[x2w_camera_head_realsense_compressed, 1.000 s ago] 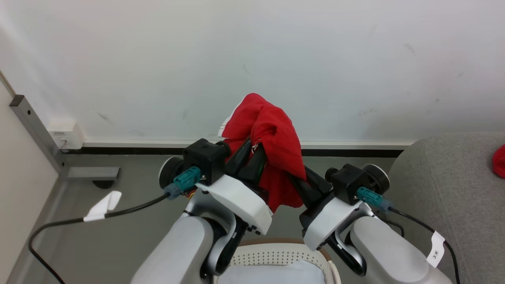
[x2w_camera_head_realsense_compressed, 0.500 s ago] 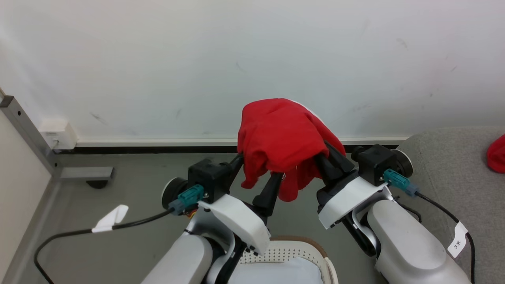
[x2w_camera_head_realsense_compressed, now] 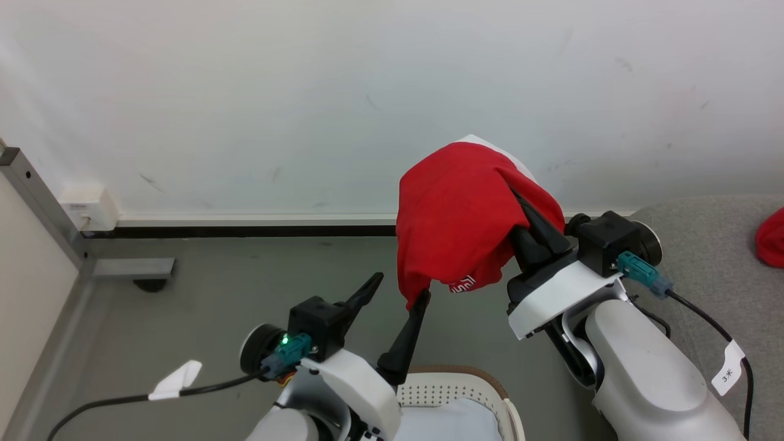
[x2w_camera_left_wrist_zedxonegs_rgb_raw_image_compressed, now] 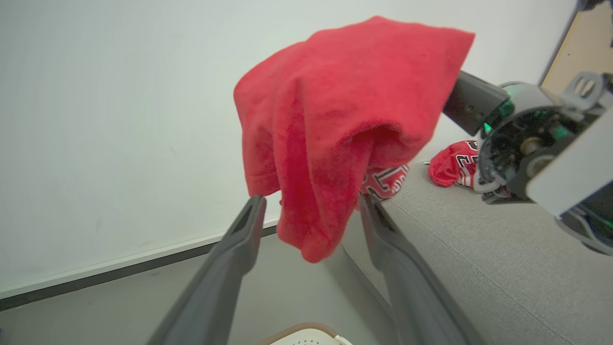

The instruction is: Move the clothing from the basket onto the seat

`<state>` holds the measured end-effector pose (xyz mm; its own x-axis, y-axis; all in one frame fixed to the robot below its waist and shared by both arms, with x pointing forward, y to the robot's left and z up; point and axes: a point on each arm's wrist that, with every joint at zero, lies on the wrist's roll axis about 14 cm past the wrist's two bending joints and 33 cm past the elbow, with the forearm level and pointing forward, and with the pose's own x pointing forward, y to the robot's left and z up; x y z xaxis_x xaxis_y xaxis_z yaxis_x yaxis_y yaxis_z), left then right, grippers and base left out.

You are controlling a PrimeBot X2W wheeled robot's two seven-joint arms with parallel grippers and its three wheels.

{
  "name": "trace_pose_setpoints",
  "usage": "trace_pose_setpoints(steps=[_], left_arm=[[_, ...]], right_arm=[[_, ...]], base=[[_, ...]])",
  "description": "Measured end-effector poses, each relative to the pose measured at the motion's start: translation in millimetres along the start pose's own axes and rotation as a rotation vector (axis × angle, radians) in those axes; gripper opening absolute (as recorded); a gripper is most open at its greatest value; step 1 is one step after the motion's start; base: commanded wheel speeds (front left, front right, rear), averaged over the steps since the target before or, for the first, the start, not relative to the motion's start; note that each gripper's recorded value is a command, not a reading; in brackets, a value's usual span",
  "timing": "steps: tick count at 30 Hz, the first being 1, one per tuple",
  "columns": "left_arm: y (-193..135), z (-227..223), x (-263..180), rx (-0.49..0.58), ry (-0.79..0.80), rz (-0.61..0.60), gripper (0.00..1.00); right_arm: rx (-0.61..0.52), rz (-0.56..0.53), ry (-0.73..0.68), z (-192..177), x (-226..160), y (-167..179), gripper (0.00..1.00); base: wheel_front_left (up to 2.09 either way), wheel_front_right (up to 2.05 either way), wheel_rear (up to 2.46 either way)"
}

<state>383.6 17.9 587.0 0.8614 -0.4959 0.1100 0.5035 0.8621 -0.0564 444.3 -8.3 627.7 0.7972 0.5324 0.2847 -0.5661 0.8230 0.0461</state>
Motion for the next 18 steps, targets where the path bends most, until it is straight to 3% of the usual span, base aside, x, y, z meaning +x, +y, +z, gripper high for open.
trace_pose_setpoints(steps=[18], left_arm=[[-2, -6, 10, 0.004, 0.006, -0.011, 1.00]], right_arm=[[-0.004, -0.085, 0.003, -1, -18, -27, 0.00]], base=[[0.00, 0.00, 0.00]])
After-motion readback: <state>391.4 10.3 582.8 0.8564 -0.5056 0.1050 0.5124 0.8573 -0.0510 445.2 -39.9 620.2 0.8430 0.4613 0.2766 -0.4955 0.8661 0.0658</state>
